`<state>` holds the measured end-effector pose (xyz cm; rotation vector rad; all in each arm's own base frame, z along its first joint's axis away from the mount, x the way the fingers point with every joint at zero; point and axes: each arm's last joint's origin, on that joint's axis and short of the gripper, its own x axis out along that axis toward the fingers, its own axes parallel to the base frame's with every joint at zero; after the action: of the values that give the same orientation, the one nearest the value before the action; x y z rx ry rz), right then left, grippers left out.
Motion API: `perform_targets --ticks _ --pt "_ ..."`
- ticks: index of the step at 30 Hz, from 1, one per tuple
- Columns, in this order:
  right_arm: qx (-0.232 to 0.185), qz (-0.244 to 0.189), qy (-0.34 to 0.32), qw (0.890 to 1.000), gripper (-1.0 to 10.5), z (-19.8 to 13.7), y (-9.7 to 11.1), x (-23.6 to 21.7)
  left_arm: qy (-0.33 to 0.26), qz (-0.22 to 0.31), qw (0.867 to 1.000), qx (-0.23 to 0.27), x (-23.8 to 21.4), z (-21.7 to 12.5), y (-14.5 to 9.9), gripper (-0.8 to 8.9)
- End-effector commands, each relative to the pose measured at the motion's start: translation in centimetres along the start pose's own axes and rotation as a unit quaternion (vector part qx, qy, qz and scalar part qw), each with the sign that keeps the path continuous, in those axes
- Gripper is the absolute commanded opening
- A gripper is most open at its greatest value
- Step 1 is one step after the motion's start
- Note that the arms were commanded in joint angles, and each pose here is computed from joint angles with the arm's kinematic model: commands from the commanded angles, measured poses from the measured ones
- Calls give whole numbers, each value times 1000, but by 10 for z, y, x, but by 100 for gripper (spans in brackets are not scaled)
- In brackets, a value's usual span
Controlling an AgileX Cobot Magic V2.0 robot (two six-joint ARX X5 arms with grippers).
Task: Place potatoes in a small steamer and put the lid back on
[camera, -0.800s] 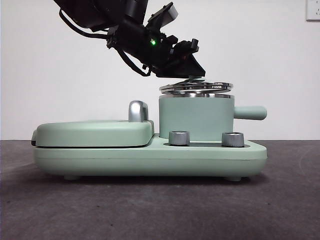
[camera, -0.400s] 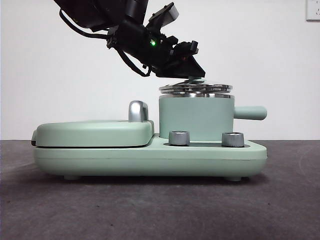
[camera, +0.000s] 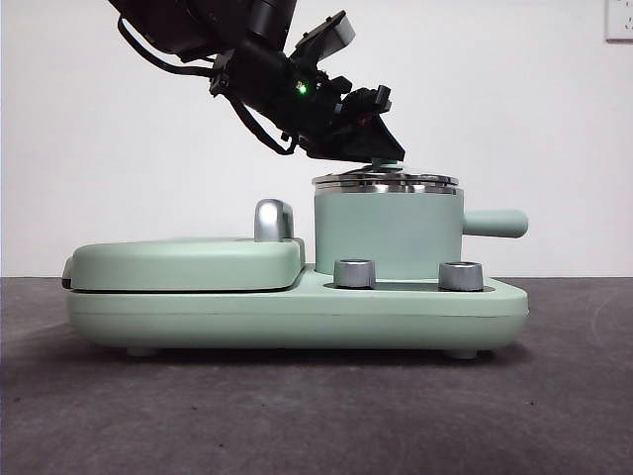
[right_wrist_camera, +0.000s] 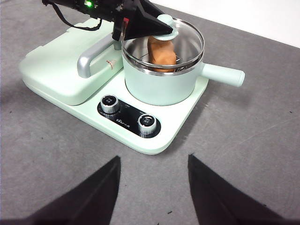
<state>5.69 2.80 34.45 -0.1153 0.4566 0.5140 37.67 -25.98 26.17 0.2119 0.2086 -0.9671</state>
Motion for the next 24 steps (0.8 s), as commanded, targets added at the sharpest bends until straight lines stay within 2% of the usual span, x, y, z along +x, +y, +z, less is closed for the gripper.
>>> perform_targets --ticks 1,19,21,24 --pt "6 2 -2 1000 223 2 0 0 -14 -6 1000 10 7 7 -3 14" --pt "7 2 8 1000 223 0 0 0 6 -16 1000 2 9 3 -9 17" --pt "7 2 8 1000 223 0 0 0 4 -16 1000 2 9 4 -9 59" --pt "7 2 8 1000 223 0 0 0 2 -15 1000 3 9 4 -9 227"
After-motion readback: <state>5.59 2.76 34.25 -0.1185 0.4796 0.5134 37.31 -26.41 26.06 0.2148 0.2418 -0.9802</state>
